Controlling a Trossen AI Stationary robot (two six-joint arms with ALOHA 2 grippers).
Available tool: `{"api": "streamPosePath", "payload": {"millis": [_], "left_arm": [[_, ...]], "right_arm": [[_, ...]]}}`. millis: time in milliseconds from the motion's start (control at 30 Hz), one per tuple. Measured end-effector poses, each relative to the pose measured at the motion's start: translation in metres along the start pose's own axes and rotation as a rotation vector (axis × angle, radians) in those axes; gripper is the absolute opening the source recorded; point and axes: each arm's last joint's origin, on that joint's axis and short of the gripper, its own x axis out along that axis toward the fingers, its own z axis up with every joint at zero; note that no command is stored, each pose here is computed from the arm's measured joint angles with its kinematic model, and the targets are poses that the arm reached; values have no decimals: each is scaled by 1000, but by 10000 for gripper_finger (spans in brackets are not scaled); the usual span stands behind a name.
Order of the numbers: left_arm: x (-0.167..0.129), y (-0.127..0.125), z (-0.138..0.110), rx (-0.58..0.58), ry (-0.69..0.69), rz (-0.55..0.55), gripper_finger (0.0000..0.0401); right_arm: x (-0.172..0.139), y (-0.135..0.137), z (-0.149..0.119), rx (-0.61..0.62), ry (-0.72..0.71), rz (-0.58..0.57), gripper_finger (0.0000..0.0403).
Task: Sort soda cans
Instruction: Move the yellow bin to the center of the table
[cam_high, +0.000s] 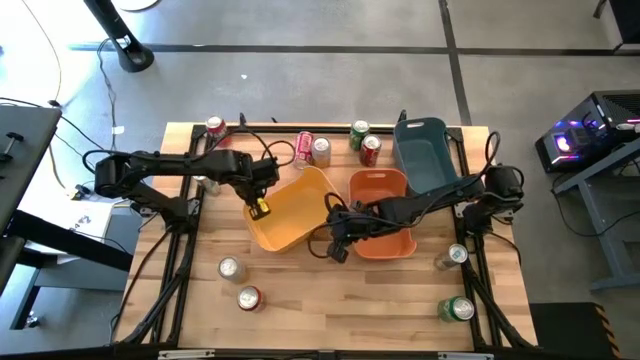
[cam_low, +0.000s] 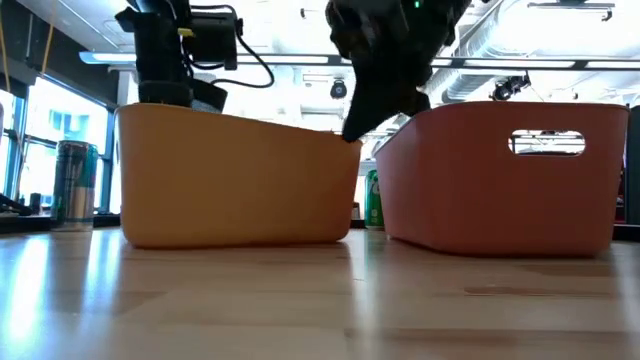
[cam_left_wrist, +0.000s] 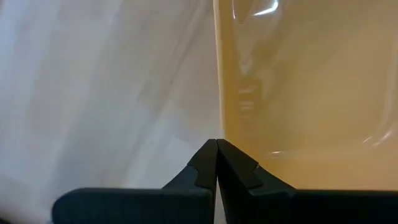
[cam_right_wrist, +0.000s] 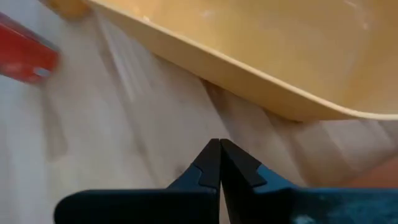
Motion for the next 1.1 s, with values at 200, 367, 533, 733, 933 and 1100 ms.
{"api": "streamPosePath", "payload": {"millis": [200,367,533,733,933,1100], "left_arm": [[-2,-14,-5,-107,23,-60,0],[-3,-30,-11,-175,45,-79,0],[-4,-45,-20,-248,73,-75,0],[-6,-63,-30,-264,94,-92,0],[-8,-76,-36,-253,91,-110,0],[-9,-89,-37,-220,69,-194,0]], "right_arm": [[9,-15,8,-105,-37,-95,0],[11,-28,22,-171,-92,-124,0],[15,-43,33,-255,-100,-146,0],[16,-54,46,-230,-154,-103,0],[15,-56,56,-198,-236,-95,0],[15,-64,66,-163,-303,-97,0]]}}
